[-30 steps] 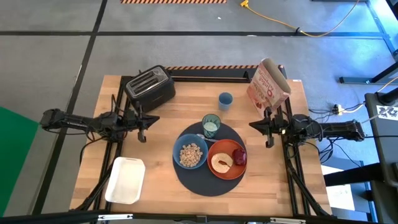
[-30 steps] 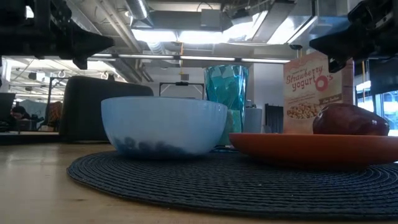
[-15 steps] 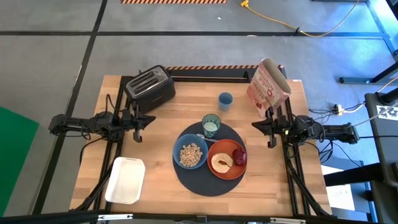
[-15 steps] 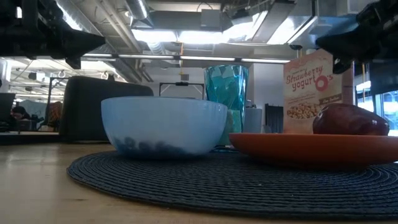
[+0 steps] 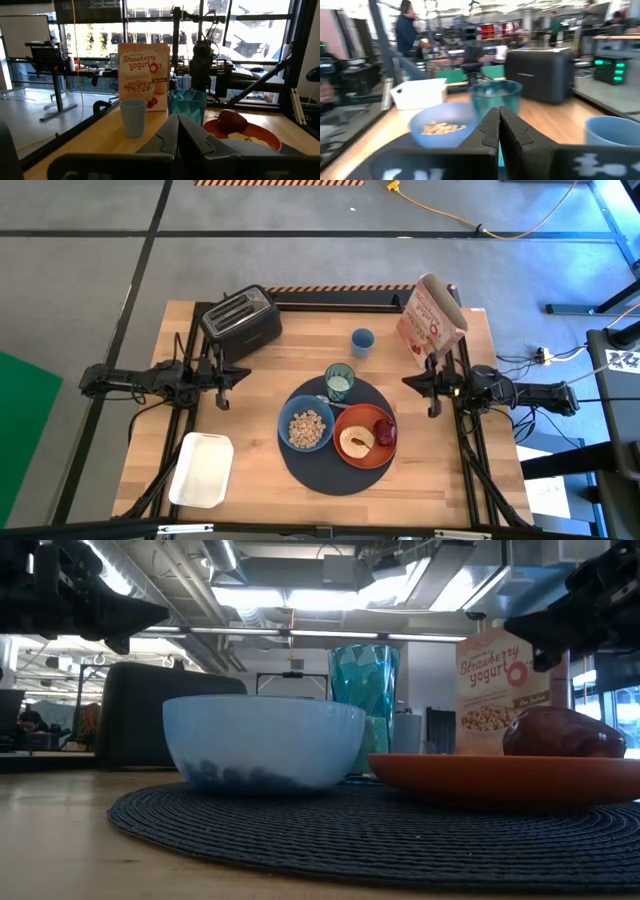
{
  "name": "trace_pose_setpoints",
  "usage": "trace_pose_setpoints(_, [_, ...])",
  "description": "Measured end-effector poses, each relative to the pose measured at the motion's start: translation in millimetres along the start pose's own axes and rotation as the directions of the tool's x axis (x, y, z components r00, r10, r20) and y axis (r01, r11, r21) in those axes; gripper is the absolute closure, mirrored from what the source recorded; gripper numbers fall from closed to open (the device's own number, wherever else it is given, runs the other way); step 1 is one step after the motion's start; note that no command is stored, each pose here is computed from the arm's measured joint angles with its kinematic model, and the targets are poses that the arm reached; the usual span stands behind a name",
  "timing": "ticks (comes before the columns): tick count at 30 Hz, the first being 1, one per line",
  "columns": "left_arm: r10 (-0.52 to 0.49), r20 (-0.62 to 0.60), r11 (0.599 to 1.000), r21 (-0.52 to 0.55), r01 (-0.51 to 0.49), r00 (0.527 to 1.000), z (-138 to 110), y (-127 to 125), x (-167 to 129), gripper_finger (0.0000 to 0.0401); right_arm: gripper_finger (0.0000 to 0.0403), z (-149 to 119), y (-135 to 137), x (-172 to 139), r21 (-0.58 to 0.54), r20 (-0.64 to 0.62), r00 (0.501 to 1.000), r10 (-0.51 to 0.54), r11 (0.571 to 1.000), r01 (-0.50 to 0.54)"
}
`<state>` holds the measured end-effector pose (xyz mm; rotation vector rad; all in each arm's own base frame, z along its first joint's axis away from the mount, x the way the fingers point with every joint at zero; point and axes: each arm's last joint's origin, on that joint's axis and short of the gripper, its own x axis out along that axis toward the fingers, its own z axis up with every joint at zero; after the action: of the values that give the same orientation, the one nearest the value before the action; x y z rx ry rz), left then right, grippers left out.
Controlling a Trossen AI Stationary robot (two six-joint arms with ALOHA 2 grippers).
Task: Arrange a breakfast setting
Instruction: Return to Home Position
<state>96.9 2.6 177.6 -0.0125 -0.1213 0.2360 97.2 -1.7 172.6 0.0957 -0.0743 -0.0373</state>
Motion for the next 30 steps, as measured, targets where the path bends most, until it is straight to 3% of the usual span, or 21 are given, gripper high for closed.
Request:
trace_pose_setpoints(6, [-0.004, -0.006, 1.0, 0.002, 0.004, 1.0, -0.7, -0.1, 0.0, 0.0397, 0.0402, 0.8, 0.0, 0.0, -0.045, 0.008, 1.0, -0.002, 0.999, 0.002])
trace_pose_setpoints(10, [-0.033, -0.087, 0.999, 0.013, 0.035, 0.996, -8.7, -1.0, -0.3, 0.0397, 0.0402, -0.5, 0.2, 0.0, -0.054, -0.005, 1.0, 0.007, 0.999, -0.007])
trace_pose_setpoints(30, [0.009, -0.093, 1.0, 0.005, -0.008, 0.996, -9.3, 1.4, 0.7, 0.0397, 0.0402, -4.8, 0.3, -0.1, -0.041, -0.053, 0.998, 0.022, 0.999, -0.024])
